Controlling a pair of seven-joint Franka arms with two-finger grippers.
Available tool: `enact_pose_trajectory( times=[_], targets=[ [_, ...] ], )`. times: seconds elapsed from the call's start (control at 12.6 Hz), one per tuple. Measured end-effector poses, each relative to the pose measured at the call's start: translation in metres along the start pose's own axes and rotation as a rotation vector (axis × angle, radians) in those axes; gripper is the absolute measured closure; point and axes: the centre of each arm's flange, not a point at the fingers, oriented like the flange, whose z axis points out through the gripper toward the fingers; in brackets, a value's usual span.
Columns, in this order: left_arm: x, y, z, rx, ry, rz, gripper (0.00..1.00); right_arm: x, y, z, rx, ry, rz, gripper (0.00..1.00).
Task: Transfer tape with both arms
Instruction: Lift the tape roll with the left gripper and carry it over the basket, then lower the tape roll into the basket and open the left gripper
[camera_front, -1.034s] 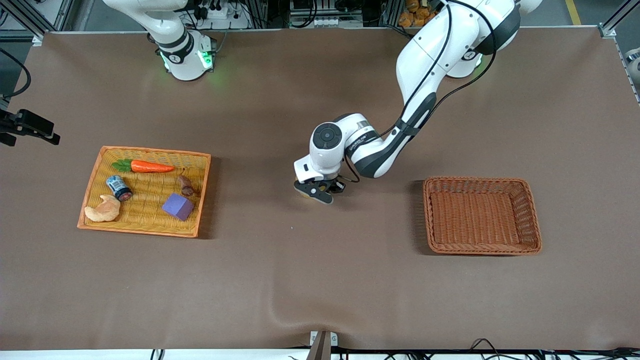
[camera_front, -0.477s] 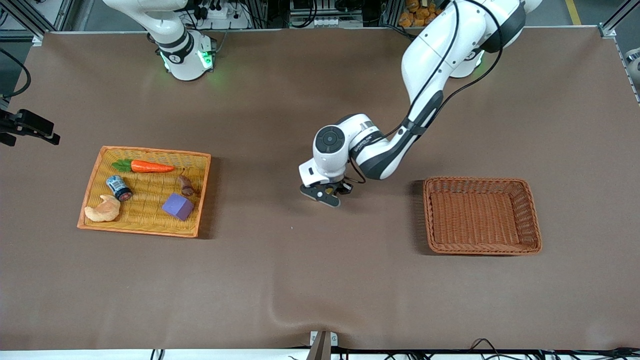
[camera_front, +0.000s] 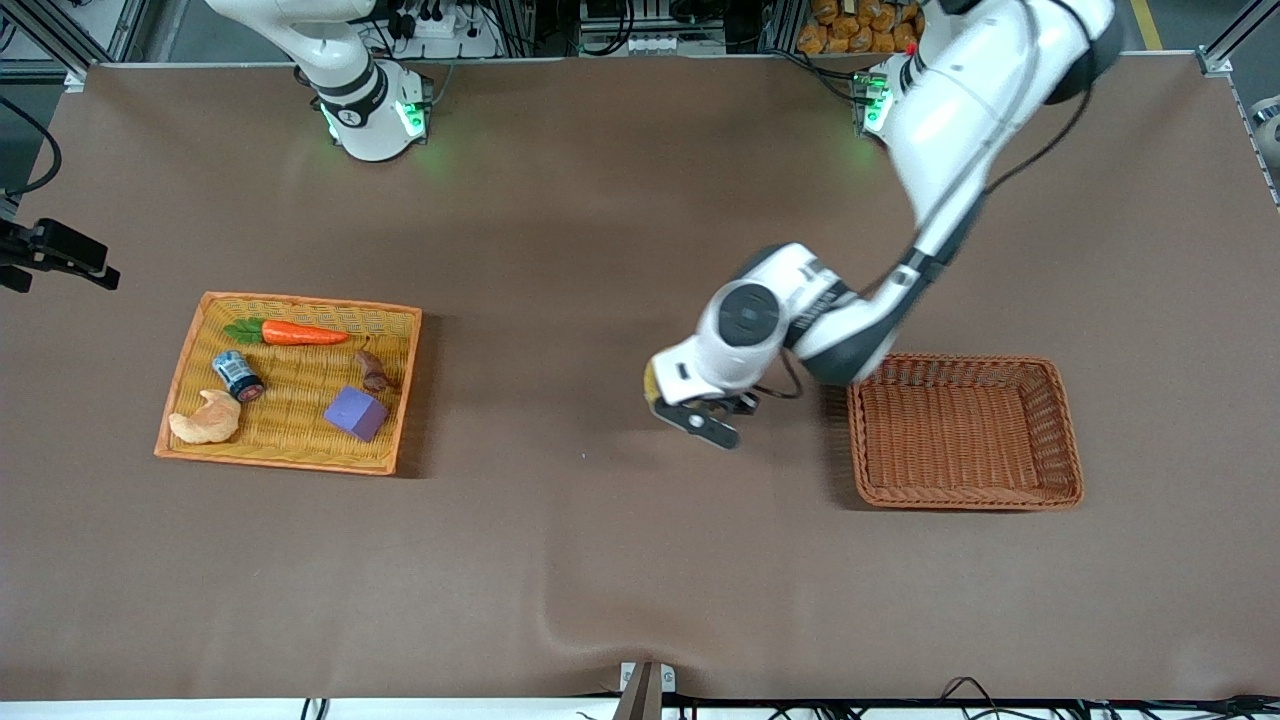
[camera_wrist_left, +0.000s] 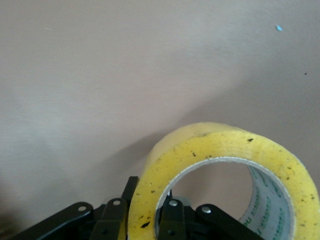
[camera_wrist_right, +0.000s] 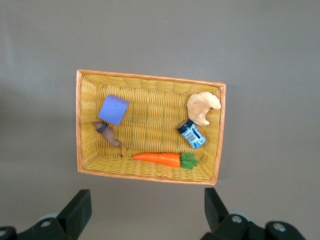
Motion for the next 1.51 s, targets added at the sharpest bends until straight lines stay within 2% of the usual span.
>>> enact_pose_trajectory(
  times=[0.24,0.64,0.95,1.11,1.51],
  targets=[
    [-0.009,-0.057,-0.033,-0.009,-0.070,0.057,0.78,0.000,0.000,0.000,0.000,0.000,0.000,0.00],
    [-0.034,-0.125,-0.119,0.081,-0.111,0.163,0.78,0.000,0.000,0.000,0.000,0.000,0.000,0.00],
    [-0.050,-0.205,-0.102,0.053,-0.136,0.263,0.78,0.000,0.000,0.000,0.000,0.000,0.000,0.00],
    [-0.056,-0.246,-0.083,0.031,-0.103,0.319,0.78,0.000,0.000,0.000,0.000,0.000,0.000,0.00],
    [-0.063,-0.299,-0.053,0.074,-0.061,0.475,0.78,0.000,0.000,0.000,0.000,0.000,0.000,0.00]
  ],
)
